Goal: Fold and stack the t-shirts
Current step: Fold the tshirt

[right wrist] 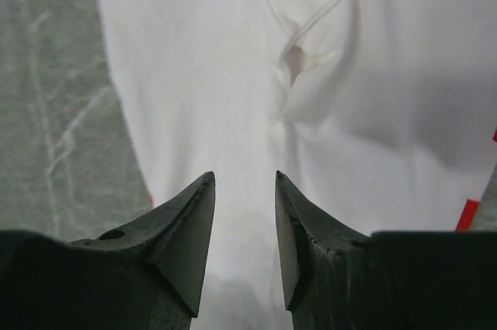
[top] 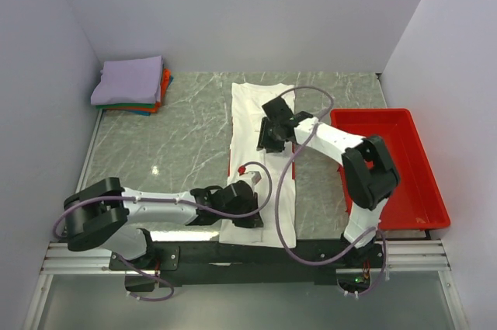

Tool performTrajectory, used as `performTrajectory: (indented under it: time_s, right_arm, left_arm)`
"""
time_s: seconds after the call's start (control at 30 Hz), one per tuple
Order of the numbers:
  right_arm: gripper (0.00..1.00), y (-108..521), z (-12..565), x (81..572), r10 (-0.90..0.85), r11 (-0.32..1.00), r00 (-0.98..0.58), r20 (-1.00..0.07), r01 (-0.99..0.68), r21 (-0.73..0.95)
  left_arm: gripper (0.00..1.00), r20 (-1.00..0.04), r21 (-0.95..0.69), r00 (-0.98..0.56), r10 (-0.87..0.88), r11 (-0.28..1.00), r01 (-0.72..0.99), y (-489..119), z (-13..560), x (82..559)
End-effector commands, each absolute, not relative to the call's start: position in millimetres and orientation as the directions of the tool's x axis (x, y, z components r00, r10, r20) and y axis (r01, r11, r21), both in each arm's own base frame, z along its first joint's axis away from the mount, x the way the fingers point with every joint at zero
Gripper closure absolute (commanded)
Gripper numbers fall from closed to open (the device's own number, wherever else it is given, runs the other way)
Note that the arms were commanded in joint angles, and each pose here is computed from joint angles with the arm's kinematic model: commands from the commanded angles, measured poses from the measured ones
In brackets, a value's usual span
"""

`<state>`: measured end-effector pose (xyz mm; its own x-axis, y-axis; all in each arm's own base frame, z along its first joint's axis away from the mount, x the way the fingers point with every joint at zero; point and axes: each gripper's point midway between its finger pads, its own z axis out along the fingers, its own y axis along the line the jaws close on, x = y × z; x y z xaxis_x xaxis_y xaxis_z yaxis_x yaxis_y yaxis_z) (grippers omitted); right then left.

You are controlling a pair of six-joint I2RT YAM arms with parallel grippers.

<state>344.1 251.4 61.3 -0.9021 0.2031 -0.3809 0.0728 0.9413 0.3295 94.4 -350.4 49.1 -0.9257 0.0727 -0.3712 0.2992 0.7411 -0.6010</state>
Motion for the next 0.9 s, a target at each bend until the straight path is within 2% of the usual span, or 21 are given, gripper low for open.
performTrajectory:
  time_s: [0.0, 0.17, 0.37, 0.4, 0.47, 0.5, 0.53, 0.63, 0.83, 0.87]
  right_arm:
    - [0.56, 249.5, 121.9, 345.1, 0.22, 0.914, -0.86, -0.46, 0.016, 0.406]
    - [0.56, 232.9, 142.0, 312.8, 0.233, 0.895, -0.846, -0.479, -0.006, 0.446]
    - [0.58, 205.2, 123.4, 255.7, 0.239, 0.885, -0.865, -0.441, 0.007, 0.466]
    - [0.58, 195.8, 105.4, 239.4, 0.237, 0.893, -0.88, -0.411, 0.031, 0.448]
    - [0.59, 185.5, 105.3, 222.4, 0.252, 0.886, -0.874, -0.416, 0.035, 0.463]
    - [0.6, 177.7, 88.7, 206.9, 0.258, 0.889, -0.887, -0.384, 0.062, 0.453]
    - [0.6, 174.3, 91.9, 197.6, 0.268, 0.878, -0.882, -0.387, 0.058, 0.475]
    - [0.6, 157.4, 72.6, 167.9, 0.288, 0.877, -0.891, -0.35, 0.099, 0.469]
    - [0.61, 145.8, 45.7, 121.0, 0.318, 0.847, -0.916, -0.245, 0.159, 0.507]
    - [0.62, 146.6, 42.3, 115.5, 0.327, 0.837, -0.919, -0.222, 0.172, 0.52]
  left_arm:
    - [0.89, -0.409, -0.613, -0.91, 0.062, 0.721, 0.325, -349.1, 65.2, 95.7]
    - [0.87, -0.409, -0.604, -0.909, 0.081, 0.723, 0.337, -342.4, 64.7, 92.4]
    - [0.82, -0.41, -0.606, -0.907, 0.094, 0.715, 0.348, -339.1, 69.3, 88.7]
    - [0.81, -0.413, -0.594, -0.907, 0.084, 0.73, 0.338, -331.4, 65.4, 89.6]
    - [0.75, -0.419, -0.616, -0.906, 0.054, 0.717, 0.328, -325.7, 77.2, 89.3]
    - [0.72, -0.422, -0.589, -0.906, 0.044, 0.746, 0.311, -314.4, 70.8, 91.6]
    - [0.65, -0.424, -0.604, -0.906, 0.01, 0.742, 0.291, -309.8, 77.8, 96.5]
    - [0.56, -0.386, -0.596, -0.922, -0.039, 0.774, 0.217, -286.1, 68.7, 99.7]
    - [0.44, -0.329, -0.618, -0.926, -0.185, 0.783, 0.064, -240.8, 63.9, 104.8]
    - [0.45, -0.32, -0.62, -0.926, -0.199, 0.784, 0.046, -236.2, 61.3, 104.4]
